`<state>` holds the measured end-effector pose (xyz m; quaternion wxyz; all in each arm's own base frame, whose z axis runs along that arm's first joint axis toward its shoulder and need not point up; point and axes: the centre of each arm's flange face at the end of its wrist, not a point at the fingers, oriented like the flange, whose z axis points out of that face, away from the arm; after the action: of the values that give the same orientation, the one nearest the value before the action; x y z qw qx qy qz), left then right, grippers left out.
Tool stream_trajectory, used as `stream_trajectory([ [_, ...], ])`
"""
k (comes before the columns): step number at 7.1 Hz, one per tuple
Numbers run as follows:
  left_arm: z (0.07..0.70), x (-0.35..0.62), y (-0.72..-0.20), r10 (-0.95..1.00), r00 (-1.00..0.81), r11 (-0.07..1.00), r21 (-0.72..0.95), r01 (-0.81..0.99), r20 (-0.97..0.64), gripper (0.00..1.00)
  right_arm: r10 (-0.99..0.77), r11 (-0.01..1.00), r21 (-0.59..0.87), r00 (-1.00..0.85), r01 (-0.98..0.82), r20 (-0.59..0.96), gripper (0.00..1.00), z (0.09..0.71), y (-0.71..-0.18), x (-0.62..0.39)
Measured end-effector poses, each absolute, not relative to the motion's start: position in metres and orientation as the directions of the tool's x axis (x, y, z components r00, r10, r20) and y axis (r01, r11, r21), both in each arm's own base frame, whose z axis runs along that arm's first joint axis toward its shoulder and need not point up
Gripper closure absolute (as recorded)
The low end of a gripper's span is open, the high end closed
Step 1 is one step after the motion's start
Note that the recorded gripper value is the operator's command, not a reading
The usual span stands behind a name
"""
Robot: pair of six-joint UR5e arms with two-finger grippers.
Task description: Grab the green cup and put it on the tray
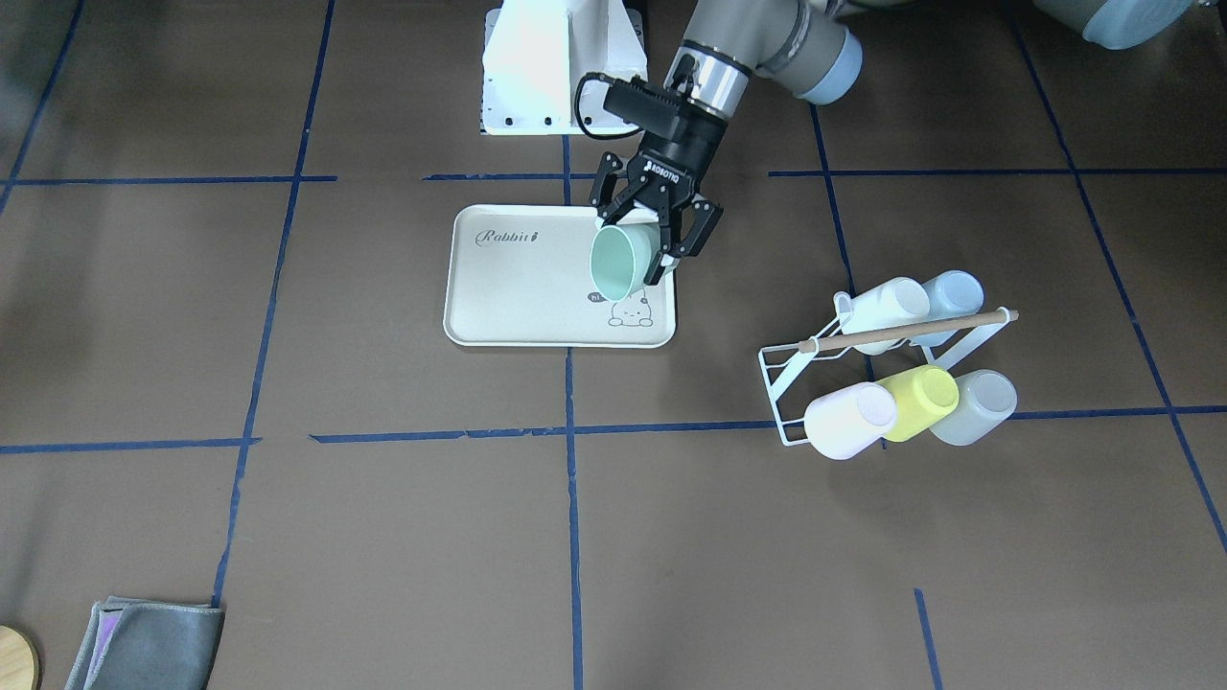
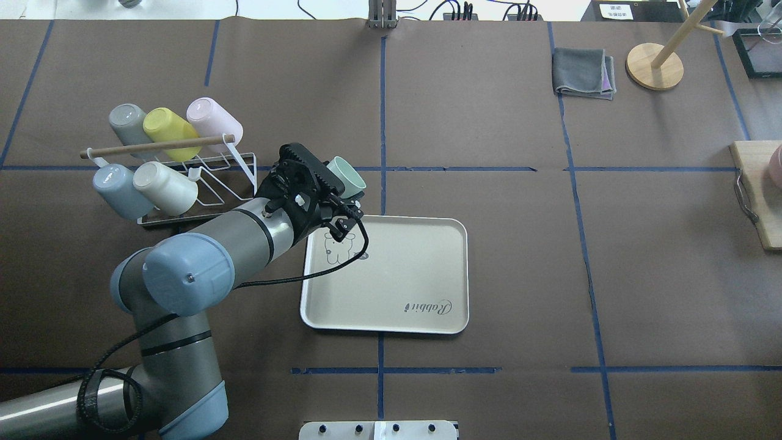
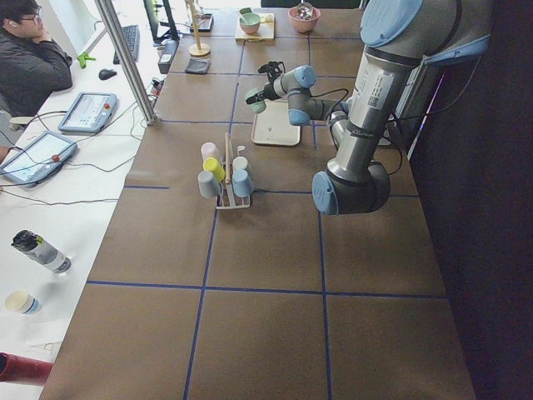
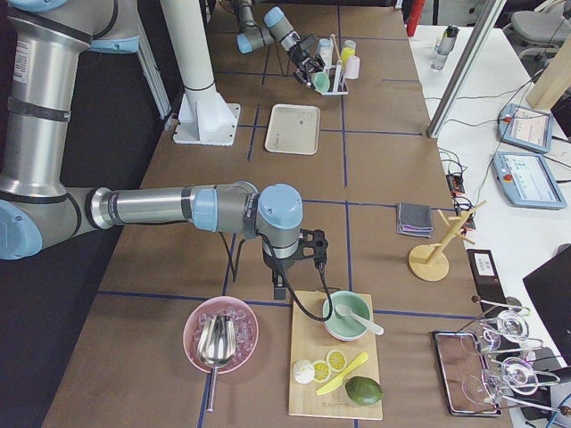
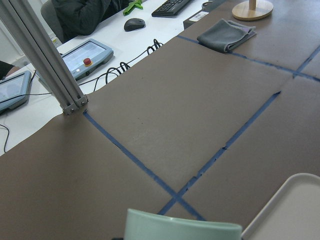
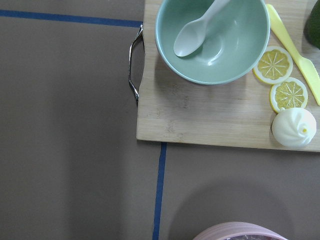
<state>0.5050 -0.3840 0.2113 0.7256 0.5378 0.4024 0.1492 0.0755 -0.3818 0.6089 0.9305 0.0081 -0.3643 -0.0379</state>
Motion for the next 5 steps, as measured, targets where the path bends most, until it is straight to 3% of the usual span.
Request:
stream_trajectory([
  [5,0.251,0.565,-0.353,0.700,0.566,0.373,0.899,0.231,-0.436,0.31,-0.074,0.997,0.039,0.732,0.065,0.677,0.00,0.610,-0.382,0.076],
])
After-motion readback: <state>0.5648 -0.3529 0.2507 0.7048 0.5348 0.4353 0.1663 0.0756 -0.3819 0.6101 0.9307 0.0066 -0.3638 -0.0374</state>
